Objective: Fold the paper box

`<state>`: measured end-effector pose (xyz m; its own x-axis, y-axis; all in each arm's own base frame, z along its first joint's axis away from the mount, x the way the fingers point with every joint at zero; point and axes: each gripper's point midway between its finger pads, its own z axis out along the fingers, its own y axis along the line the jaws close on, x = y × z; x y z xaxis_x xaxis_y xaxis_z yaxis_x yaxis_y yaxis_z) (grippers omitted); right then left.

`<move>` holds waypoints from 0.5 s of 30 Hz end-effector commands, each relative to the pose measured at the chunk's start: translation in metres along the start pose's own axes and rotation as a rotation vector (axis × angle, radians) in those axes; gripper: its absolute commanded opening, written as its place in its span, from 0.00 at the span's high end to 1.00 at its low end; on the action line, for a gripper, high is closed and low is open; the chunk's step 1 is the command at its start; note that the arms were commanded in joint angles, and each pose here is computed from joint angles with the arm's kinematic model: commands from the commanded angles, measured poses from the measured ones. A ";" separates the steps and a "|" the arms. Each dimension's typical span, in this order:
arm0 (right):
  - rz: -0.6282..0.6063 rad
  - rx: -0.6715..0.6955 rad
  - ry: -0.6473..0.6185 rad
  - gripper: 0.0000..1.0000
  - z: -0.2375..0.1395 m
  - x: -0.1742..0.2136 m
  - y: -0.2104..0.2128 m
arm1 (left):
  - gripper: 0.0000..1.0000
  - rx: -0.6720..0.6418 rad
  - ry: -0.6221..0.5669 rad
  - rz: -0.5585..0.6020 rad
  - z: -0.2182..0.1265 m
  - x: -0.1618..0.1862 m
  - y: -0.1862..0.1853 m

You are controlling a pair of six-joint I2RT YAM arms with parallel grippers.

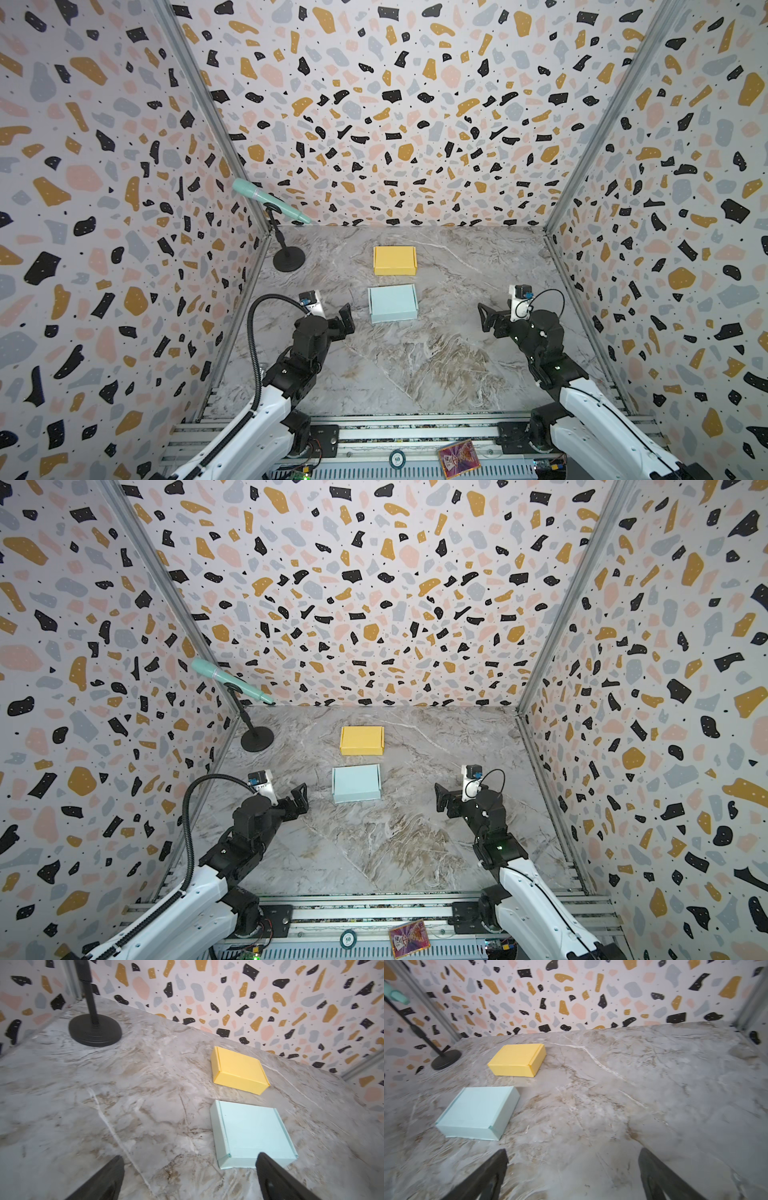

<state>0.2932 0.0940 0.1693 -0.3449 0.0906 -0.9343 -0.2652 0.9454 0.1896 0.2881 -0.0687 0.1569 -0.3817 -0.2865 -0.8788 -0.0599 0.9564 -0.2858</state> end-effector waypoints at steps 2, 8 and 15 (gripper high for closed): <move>0.007 0.135 -0.071 0.01 -0.007 -0.008 -0.032 | 0.00 -0.227 -0.101 0.021 -0.002 -0.023 0.036; 0.030 0.252 -0.213 0.01 -0.024 -0.013 -0.071 | 0.00 -0.351 -0.201 0.074 -0.006 -0.030 0.058; 0.063 0.311 -0.208 0.01 -0.029 -0.007 -0.100 | 0.00 -0.400 -0.267 0.136 -0.009 -0.045 0.062</move>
<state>0.2938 -0.0093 0.1532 -0.2033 0.1832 -0.9618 0.0796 0.9822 0.1702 0.2898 -0.0077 0.1532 -0.2609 -0.1483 -0.9539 -0.3403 0.9388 -0.0529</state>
